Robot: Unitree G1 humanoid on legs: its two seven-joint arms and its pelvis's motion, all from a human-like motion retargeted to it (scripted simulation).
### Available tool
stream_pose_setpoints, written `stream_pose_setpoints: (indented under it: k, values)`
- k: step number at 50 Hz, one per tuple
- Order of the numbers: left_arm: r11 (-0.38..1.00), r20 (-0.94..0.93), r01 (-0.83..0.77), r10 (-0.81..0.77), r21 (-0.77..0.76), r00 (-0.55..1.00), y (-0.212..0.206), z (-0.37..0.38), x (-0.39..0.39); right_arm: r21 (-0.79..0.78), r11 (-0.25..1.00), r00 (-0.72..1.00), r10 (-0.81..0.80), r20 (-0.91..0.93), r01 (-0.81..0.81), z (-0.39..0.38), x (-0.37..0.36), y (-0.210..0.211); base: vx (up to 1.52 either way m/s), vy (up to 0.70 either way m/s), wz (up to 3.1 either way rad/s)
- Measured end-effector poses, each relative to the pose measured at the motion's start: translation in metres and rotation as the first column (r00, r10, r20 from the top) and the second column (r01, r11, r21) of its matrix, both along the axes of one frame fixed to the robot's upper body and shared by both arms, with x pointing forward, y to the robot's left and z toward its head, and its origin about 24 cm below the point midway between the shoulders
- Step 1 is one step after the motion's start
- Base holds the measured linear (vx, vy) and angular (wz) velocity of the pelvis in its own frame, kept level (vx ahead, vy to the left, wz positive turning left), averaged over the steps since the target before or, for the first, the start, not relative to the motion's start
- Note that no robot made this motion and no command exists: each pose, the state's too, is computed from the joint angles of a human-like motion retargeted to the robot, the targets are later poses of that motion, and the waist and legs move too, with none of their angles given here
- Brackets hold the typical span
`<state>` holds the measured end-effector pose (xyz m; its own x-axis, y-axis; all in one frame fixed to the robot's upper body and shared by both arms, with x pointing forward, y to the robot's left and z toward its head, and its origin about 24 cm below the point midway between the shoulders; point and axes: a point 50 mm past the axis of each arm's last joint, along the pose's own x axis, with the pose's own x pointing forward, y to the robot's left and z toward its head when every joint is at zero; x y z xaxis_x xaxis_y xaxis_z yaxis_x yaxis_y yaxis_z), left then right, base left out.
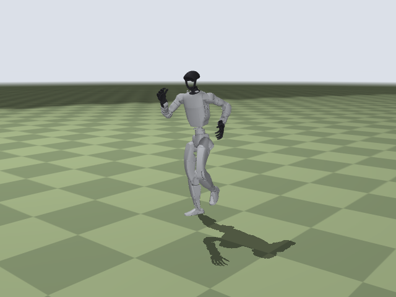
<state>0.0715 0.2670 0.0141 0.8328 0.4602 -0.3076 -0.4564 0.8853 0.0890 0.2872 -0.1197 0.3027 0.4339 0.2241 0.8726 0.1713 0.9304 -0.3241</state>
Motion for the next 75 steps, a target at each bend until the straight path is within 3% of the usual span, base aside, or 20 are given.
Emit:
stream_pose_setpoints:
  k: [5, 11, 15, 19, 24, 27, 30, 35, 37, 40, 42, 44, 47, 50, 55, 62, 65, 69, 72, 75]
  values:
    - [0.998, 0.099, 0.002, -0.009, 0.068, 0.995, -0.003, 0.01, 0.02, 0.029, 0.992, 0.986, 0.122, 0.113, -0.126, 0.034, -0.01, 0.04, 0.05, -0.01, -0.66]
    - [0.995, 0.498, 0.092, -0.095, 0.031, 0.862, -0.026, 0.057, 0.138, 0.142, 0.971, 0.979, 0.2, -0.049, -0.192, -0.012, -0.003, 0.024, 0.0, 0.1, 0.38]
    - [0.981, 0.81, 0.189, -0.149, 0.049, 0.567, -0.067, 0.153, 0.206, 0.144, 0.99, 0.936, 0.055, -0.348, -0.004, -0.104, 0.002, -0.008, -0.02, 0.2, 0.76]
    - [0.959, 0.953, 0.182, -0.248, 0.215, 0.177, -0.107, 0.265, 0.215, 0.062, 0.984, 0.751, -0.086, -0.655, 0.167, -0.2, -0.032, -0.058, -0.1, 0.24, 1.18]
    - [0.899, 0.863, -0.001, -0.42, 0.437, -0.282, -0.139, 0.369, 0.159, -0.067, 0.946, 0.455, -0.214, -0.864, 0.317, -0.261, -0.109, -0.122, -0.1, 0.18, 1.05]
    - [0.835, 0.747, -0.083, -0.526, 0.543, -0.407, -0.158, 0.4, 0.134, -0.12, 0.913, 0.326, -0.258, -0.91, 0.389, -0.274, -0.147, -0.145, -0.15, 0.11, 0.65]
    - [0.78, 0.694, -0.079, -0.594, 0.621, -0.406, -0.172, 0.402, 0.133, -0.046, 0.876, 0.273, -0.199, -0.941, 0.481, -0.281, -0.172, -0.149, -0.11, 0.03, 0.12]
    - [0.747, 0.753, 0.13, -0.618, 0.652, -0.224, -0.175, 0.347, 0.171, 0.099, 0.869, 0.33, -0.077, -0.941, 0.485, -0.28, -0.159, -0.135, -0.02, -0.02, -0.07]
    - [0.76, 0.79, 0.239, -0.611, 0.604, -0.053, -0.159, 0.301, 0.192, 0.035, 0.913, 0.396, -0.141, -0.908, 0.407, -0.273, -0.132, -0.123, 0.03, -0.08, 0.05]
    - [0.831, 0.77, 0.342, -0.543, 0.438, 0.334, -0.121, 0.202, 0.213, -0.114, 0.946, 0.553, -0.272, -0.787, 0.302, -0.247, -0.084, -0.103, 0.08, -0.14, 0.03]
    - [0.876, 0.662, 0.403, -0.469, 0.265, 0.584, -0.093, 0.124, 0.2, -0.145, 0.945, 0.658, -0.31, -0.687, 0.294, -0.224, -0.056, -0.088, 0.05, -0.23, -0.24]
    - [0.901, 0.461, 0.395, -0.432, 0.18, 0.775, -0.069, 0.061, 0.176, -0.02, 0.946, 0.761, -0.274, -0.588, 0.324, -0.189, -0.029, -0.073, -0.11, -0.27, -0.98]
    - [0.927, 0.191, 0.367, -0.376, 0.081, 0.907, -0.037, 0.004, 0.117, 0.197, 0.94, 0.89, -0.176, -0.42, 0.279, -0.132, -0.009, -0.054, -0.09, -0.2, -1.18]
    - [0.97, 0.071, 0.238, -0.241, 0.047, 0.968, -0.002, -0.005, 0.062, 0.261, 0.962, 0.978, -0.029, -0.205, 0.083, -0.065, -0.007, -0.039, -0.06, -0.13, -1.38]
    - [0.995, -0.012, 0.078, -0.079, -0.057, 0.997, 0.021, -0.004, -0.002, 0.16, 0.962, 0.976, 0.215, 0.044, -0.219, 0.015, -0.023, -0.006, -0.06, -0.12, -1.12]
    - [0.998, 0.104, 0.066, -0.067, 0.007, 0.992, -0.001, -0.004, 0.039, 0.12, 0.921, 0.926, 0.355, 0.126, -0.37, 0.03, -0.039, 0.033, -0.02, -0.03, 0.06]
    - [0.992, 0.261, 0.124, -0.128, 0.032, 0.957, -0.024, 0.009, 0.095, 0.156, 0.915, 0.926, 0.378, -0.009, -0.372, -0.002, -0.027, 0.034, -0.01, 0.04, 0.64]
    - [0.952, 0.541, 0.307, -0.261, 0.004, 0.8, -0.067, 0.066, 0.176, 0.152, 0.973, 0.909, 0.217, -0.356, -0.173, -0.096, -0.01, 0.01, 0.03, 0.11, 0.43]
    - [0.894, 0.749, 0.438, -0.351, 0.091, 0.562, -0.101, 0.142, 0.216, -0.028, 0.999, 0.819, -0.04, -0.573, 0.029, -0.171, -0.023, -0.026, -0.03, 0.17, 1.11]
    - [0.846, 0.887, 0.456, -0.407, 0.277, 0.217, -0.132, 0.225, 0.219, -0.19, 0.979, 0.667, -0.191, -0.721, 0.075, -0.227, -0.065, -0.066, -0.08, 0.19, 1.62]
